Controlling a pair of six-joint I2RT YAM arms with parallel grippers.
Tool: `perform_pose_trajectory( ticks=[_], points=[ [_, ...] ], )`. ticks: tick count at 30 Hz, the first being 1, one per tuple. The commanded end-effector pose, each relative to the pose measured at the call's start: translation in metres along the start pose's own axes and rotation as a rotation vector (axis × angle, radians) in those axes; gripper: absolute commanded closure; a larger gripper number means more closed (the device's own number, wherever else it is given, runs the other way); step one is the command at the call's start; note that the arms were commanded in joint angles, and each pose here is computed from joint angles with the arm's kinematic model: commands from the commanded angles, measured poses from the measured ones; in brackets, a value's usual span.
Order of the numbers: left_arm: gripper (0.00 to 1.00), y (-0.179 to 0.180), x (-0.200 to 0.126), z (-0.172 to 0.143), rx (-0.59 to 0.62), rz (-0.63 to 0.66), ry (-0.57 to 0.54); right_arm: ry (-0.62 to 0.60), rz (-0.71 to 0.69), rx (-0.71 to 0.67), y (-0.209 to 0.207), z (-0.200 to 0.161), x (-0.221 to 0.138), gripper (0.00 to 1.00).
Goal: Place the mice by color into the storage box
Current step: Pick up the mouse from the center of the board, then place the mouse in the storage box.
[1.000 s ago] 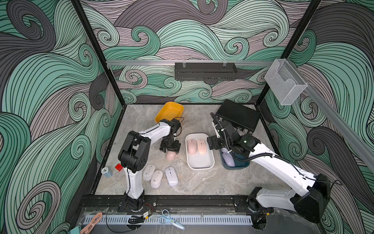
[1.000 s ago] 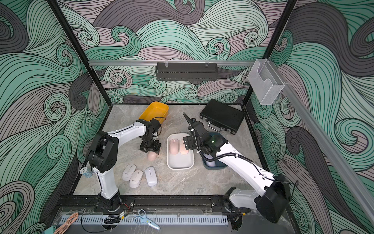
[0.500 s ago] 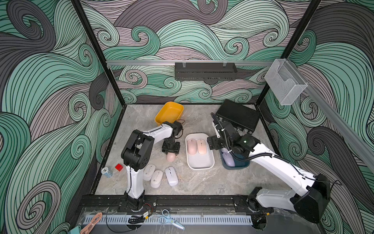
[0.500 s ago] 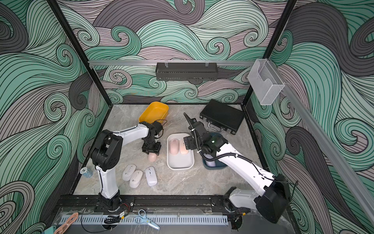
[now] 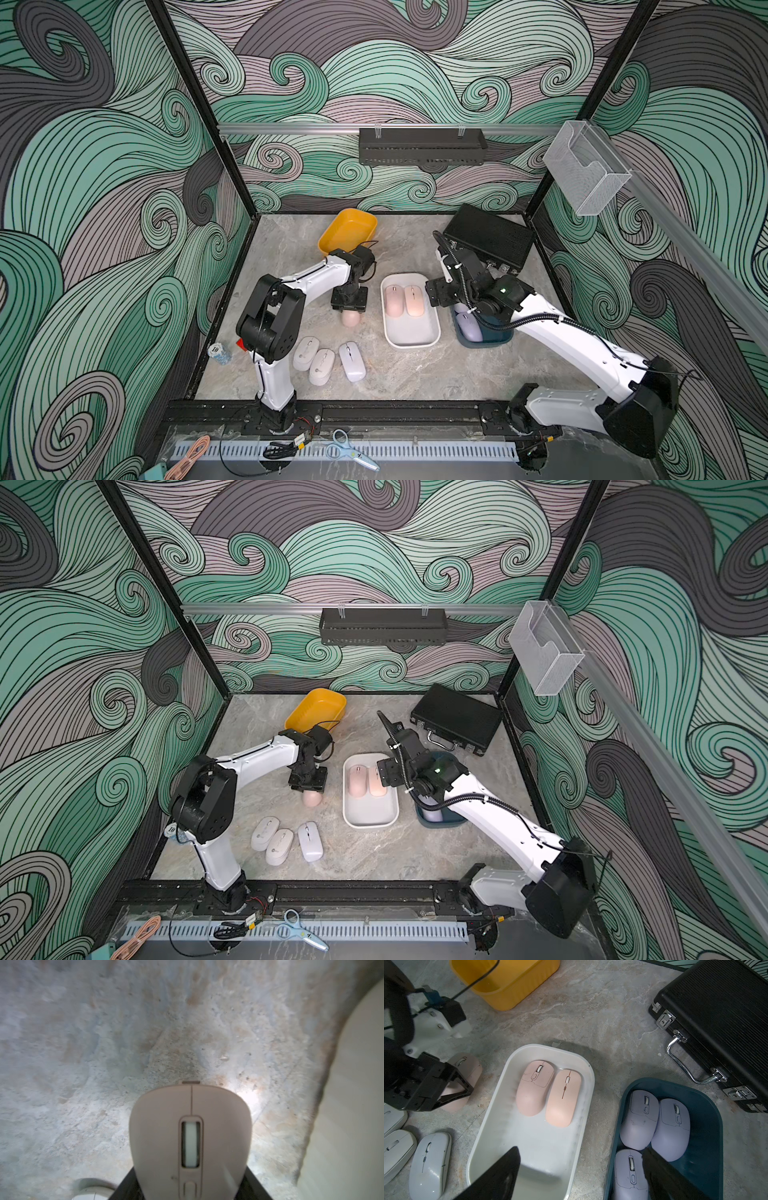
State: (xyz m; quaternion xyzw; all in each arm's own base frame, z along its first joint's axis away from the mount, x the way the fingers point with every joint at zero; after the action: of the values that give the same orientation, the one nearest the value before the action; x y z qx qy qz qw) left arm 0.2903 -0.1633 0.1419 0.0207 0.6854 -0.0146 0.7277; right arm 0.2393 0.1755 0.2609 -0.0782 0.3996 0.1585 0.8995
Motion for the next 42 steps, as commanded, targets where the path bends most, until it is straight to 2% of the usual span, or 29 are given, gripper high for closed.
perform_pose_trajectory(
  ticks=[1, 4, 7, 12, 16, 22, 36, 42],
  points=[
    [0.52, -0.008, -0.054, 0.001, -0.038, -0.02, -0.128, -0.027, -0.106, 0.06, -0.015, 0.001, -0.005, 0.09],
    [0.53, -0.031, -0.084, -0.006, -0.063, -0.06, -0.243, -0.043, -0.179, 0.155, -0.033, -0.002, -0.007, 0.09],
    [0.54, -0.065, -0.095, -0.015, -0.074, -0.112, -0.291, -0.069, -0.177, 0.228, -0.046, -0.004, -0.01, 0.09],
    [0.55, -0.116, -0.094, -0.022, -0.043, -0.107, -0.309, -0.096, -0.159, 0.264, -0.053, -0.006, -0.017, 0.1],
    [0.55, -0.14, -0.076, -0.021, -0.03, -0.081, -0.291, -0.095, -0.154, 0.258, -0.055, -0.01, -0.02, 0.1],
    [0.55, -0.147, -0.047, -0.024, -0.069, 0.009, -0.231, -0.103, -0.145, 0.272, -0.058, -0.016, -0.023, 0.1],
    [0.54, -0.151, -0.017, -0.047, -0.087, 0.064, -0.138, -0.138, -0.106, 0.32, -0.067, -0.023, -0.027, 0.09],
    [0.54, -0.146, -0.012, -0.05, -0.051, 0.112, -0.121, -0.143, -0.092, 0.318, -0.067, -0.024, -0.029, 0.09]
  ],
)
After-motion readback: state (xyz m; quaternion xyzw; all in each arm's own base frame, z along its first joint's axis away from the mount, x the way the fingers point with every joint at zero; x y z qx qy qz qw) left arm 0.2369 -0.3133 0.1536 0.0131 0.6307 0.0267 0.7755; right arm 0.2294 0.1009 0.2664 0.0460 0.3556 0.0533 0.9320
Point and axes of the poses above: each gripper's point midway between its finger pads, its own x axis out along the fingers, its own y axis along the line the jaws close on, z = x × y, the point moved 8 cm from there along -x, back along the fingers, and after that the axes turned 1 degree about -x, right-handed, at the moved point
